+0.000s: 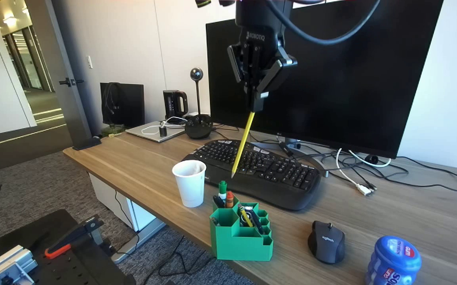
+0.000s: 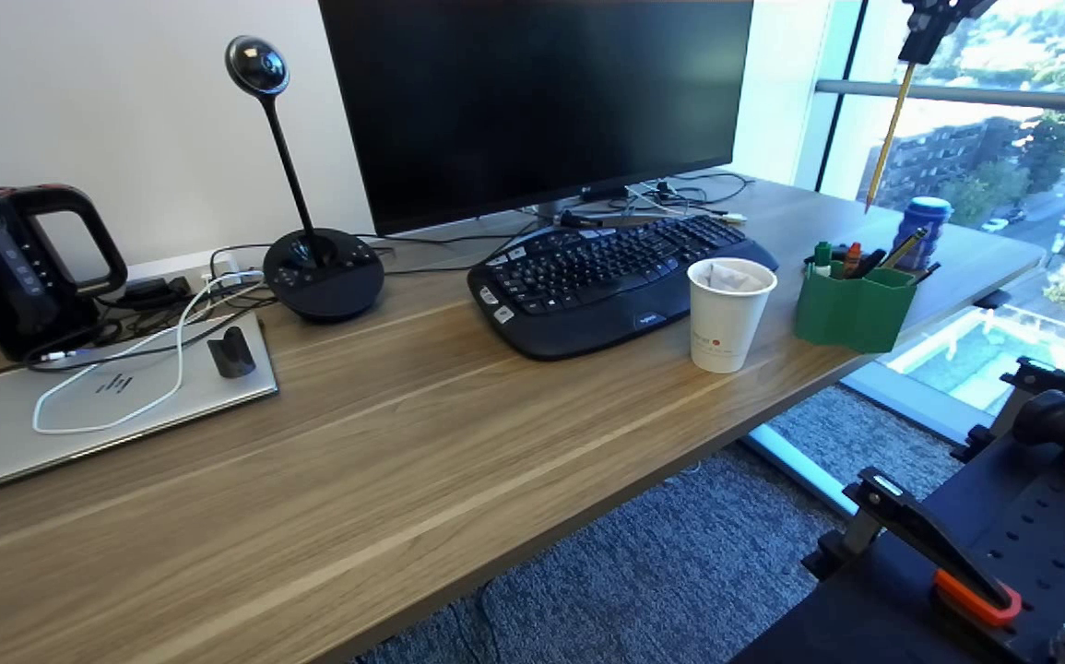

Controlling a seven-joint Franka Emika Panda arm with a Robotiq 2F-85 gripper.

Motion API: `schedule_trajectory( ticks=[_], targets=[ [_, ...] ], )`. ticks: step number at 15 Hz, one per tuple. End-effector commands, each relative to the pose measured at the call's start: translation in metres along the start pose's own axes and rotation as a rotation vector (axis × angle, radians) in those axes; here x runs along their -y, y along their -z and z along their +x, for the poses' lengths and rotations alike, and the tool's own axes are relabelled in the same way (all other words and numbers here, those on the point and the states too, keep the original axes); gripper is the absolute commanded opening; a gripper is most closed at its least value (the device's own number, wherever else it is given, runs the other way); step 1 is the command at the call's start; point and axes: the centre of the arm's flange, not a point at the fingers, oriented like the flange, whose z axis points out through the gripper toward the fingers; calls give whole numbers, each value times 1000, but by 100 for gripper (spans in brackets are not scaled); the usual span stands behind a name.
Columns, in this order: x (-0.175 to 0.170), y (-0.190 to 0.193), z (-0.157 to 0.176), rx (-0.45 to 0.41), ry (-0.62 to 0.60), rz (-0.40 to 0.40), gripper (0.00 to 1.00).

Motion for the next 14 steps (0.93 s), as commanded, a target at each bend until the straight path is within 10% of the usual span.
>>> schedule_trajectory(
  ticks=[1, 14],
  targets=[
    [2, 11, -23, -9, 40, 46, 2],
    [40, 24, -75, -57, 277, 166, 2]
  ],
)
